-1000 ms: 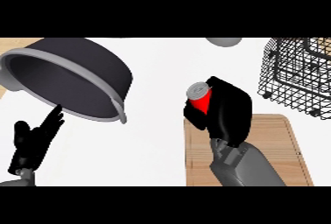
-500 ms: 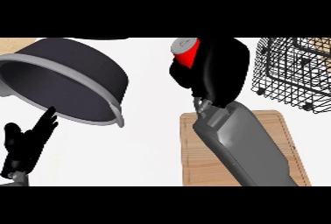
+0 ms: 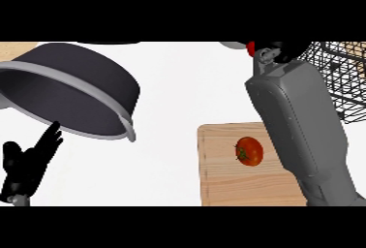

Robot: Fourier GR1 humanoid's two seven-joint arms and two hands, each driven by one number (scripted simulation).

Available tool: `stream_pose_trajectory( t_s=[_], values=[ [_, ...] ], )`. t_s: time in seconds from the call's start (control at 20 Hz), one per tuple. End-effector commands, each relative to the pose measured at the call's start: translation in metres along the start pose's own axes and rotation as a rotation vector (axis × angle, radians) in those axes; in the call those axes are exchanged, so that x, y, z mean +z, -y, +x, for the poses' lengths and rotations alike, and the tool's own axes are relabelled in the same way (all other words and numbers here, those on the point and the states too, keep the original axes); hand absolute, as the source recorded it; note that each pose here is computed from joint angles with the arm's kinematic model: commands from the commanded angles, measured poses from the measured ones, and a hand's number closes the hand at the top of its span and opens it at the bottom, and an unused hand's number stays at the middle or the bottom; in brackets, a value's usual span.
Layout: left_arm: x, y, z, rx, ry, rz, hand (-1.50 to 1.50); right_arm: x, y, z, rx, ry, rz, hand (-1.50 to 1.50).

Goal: Pick the can from the cutting board and place it in the tiered basket

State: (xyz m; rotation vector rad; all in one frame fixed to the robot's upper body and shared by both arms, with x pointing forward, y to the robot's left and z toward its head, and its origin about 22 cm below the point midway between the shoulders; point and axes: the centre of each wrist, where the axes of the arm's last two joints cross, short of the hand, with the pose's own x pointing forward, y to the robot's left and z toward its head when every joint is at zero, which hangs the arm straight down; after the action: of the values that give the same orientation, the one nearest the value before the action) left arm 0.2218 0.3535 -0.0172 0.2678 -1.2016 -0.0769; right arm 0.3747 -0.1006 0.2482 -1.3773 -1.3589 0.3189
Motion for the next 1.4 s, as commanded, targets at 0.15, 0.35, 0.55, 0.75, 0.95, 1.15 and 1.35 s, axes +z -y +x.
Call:
stream_pose_trajectory(
  t_s=[0.15,0.35,0.55,0.75,0.95,1.15,1.35],
  values=[
    [0.008,-0.005,0.02,-0.003,0.003,0.004,0.0,-0.072,0.001,-0.041,0.024,-0.018,-0.063,1.5],
    [-0.005,0.002,0.001,0.008,-0.006,-0.01,0.0,-0.087,0.001,-0.055,-0.251,-0.022,-0.089,1.5],
    [0.0,-0.007,0.002,-0.01,0.018,0.0,0.0,-0.116,-0.013,-0.079,-0.268,-0.047,-0.076,1.5],
    [0.004,0.009,-0.004,-0.007,0.026,0.008,0.0,-0.152,0.009,-0.103,-0.28,-0.032,-0.078,1.5],
    [-0.006,-0.002,-0.002,-0.001,0.023,-0.009,0.0,-0.165,0.007,-0.123,-0.265,-0.021,-0.081,1.5],
    [-0.011,0.004,0.008,0.0,0.035,-0.017,0.0,-0.171,0.017,-0.141,0.376,0.097,-0.107,1.5],
    [-0.01,0.014,0.016,0.001,0.027,-0.029,0.0,-0.188,0.041,-0.158,0.496,0.156,-0.066,1.5]
  ],
)
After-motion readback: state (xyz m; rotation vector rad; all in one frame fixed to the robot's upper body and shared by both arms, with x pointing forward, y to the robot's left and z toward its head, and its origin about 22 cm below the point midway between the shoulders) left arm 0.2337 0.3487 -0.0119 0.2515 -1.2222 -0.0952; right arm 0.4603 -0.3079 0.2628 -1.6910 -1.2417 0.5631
